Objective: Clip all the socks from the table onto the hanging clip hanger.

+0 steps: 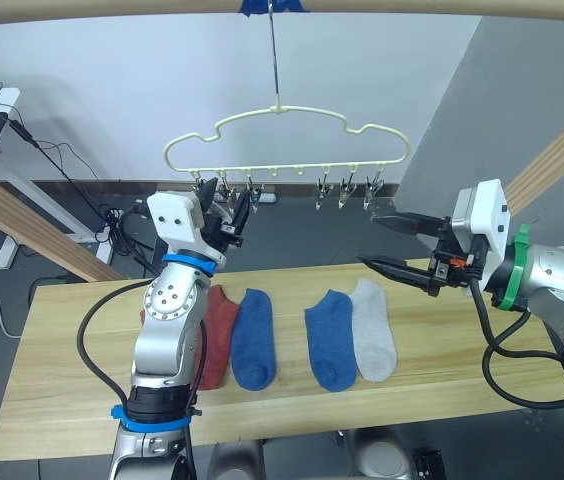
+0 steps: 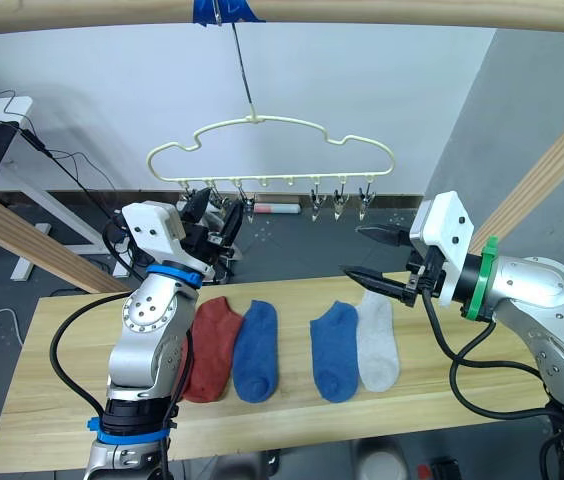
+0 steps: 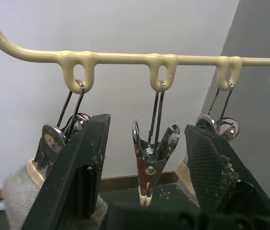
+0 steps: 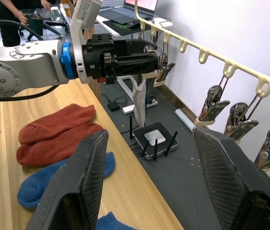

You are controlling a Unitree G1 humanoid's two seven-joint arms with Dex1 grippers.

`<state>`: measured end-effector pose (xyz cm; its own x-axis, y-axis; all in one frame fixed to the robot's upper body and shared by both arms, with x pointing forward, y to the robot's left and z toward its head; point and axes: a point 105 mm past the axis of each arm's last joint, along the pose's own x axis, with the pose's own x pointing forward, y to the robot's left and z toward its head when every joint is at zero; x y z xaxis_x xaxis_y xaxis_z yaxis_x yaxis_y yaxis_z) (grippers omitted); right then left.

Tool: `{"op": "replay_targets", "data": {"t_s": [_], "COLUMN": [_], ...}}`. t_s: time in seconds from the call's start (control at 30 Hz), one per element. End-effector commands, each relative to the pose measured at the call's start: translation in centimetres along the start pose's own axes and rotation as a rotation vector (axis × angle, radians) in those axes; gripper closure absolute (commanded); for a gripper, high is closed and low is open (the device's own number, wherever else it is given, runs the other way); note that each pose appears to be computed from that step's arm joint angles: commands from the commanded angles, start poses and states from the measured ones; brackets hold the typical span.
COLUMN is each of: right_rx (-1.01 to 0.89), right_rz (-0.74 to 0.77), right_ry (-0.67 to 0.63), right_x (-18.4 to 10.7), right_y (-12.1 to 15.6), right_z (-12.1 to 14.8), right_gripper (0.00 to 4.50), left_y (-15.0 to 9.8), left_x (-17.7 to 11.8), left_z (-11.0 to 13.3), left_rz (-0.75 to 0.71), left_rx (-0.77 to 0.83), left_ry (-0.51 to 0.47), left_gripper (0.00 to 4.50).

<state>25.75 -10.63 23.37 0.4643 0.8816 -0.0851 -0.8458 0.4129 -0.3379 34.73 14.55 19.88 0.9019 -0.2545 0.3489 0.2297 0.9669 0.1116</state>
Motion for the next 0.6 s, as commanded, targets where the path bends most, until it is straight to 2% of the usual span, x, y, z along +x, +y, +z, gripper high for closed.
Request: {"op": "replay_targets", "data": {"t_s": [0.03, 0.17, 0.27, 0.47, 0.6], "right_rx": [-0.037, -0.031, -0.029, -0.021, -0.007], "right_rz": [-0.006, -0.005, -0.003, 0.011, -0.018], "right_ry": [-0.027, -0.031, -0.031, -0.016, 0.082], "right_x": [-0.5, -0.5, -0.5, -0.4, -0.5], "right_y": [0.0, 0.1, 0.1, 0.5, 0.6], "right_z": [1.1, 1.1, 1.1, 0.8, -1.3], "right_gripper": [1.55, 1.55, 1.55, 1.55, 1.55], "left_y": [-0.2, -0.5, -0.4, -0.2, -0.2], "left_x": [0.1, 0.0, 0.0, -0.4, -0.5], "left_z": [2.0, 2.3, 2.4, 2.3, 2.3], "left_rz": [-0.007, -0.022, -0.022, -0.019, -0.027], "left_rx": [0.017, 0.013, 0.018, 0.021, 0.016], "left_ry": [-0.068, -0.075, -0.074, -0.063, -0.058], "left_gripper": [2.66, 3.78, 4.26, 4.43, 4.43]}}
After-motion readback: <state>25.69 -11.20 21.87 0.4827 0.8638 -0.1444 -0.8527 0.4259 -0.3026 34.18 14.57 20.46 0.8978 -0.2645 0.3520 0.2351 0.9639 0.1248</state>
